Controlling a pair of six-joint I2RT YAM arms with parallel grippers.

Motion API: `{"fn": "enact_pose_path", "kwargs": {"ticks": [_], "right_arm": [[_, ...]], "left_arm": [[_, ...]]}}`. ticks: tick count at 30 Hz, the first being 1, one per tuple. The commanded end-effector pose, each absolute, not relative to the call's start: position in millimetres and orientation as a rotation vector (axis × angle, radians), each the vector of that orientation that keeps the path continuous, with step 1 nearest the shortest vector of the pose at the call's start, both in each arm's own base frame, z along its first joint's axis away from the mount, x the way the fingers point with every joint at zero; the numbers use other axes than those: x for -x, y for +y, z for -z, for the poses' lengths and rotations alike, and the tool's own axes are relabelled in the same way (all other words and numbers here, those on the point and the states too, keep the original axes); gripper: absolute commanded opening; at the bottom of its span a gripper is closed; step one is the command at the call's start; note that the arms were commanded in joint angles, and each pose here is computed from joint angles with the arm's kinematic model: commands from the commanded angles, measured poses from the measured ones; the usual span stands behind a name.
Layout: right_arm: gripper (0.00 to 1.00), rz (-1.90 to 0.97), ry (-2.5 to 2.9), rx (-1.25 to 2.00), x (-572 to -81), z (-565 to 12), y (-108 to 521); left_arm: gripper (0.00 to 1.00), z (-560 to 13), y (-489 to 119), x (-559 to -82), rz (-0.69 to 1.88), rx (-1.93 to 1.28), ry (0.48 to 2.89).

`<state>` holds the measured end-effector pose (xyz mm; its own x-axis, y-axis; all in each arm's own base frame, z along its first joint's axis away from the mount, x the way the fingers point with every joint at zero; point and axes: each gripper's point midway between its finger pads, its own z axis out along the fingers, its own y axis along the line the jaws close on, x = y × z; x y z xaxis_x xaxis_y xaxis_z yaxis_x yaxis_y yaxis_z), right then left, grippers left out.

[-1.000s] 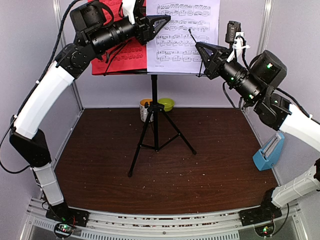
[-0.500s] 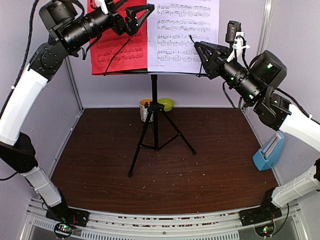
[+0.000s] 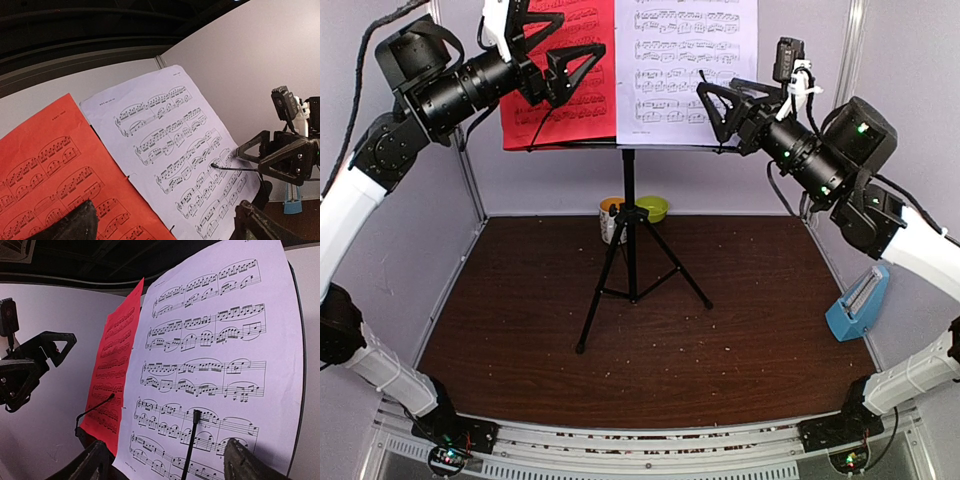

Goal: Set up the instrument practice props

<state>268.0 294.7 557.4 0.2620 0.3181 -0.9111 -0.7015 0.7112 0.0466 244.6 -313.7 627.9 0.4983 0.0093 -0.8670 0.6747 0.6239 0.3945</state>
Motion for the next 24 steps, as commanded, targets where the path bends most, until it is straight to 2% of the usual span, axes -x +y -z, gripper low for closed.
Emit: {"fn": "enact_pose_path", "kwargs": {"ticks": [1,7,12,24], "right_arm": [[0.85,-0.732,1.040,0.392,-248,-590,274],[0.95,-0.729,1.071,0.361,-240,-593,256],[1.00,-0.687,1.146,0.352,-237,-571,240],[1.00,-0.540,1.405,0.252,-237,-458,188]], "left_arm": [[0.98,-644,-280,-233,0.428,-0.723,0.961],[0.98,-620,-256,-231,0.408,-0.687,1.073],[0.98,-578,-242,-231,0.420,-0.652,1.184],[0.98,-483,-215,-227,0.446,-0.561,1.348]]}}
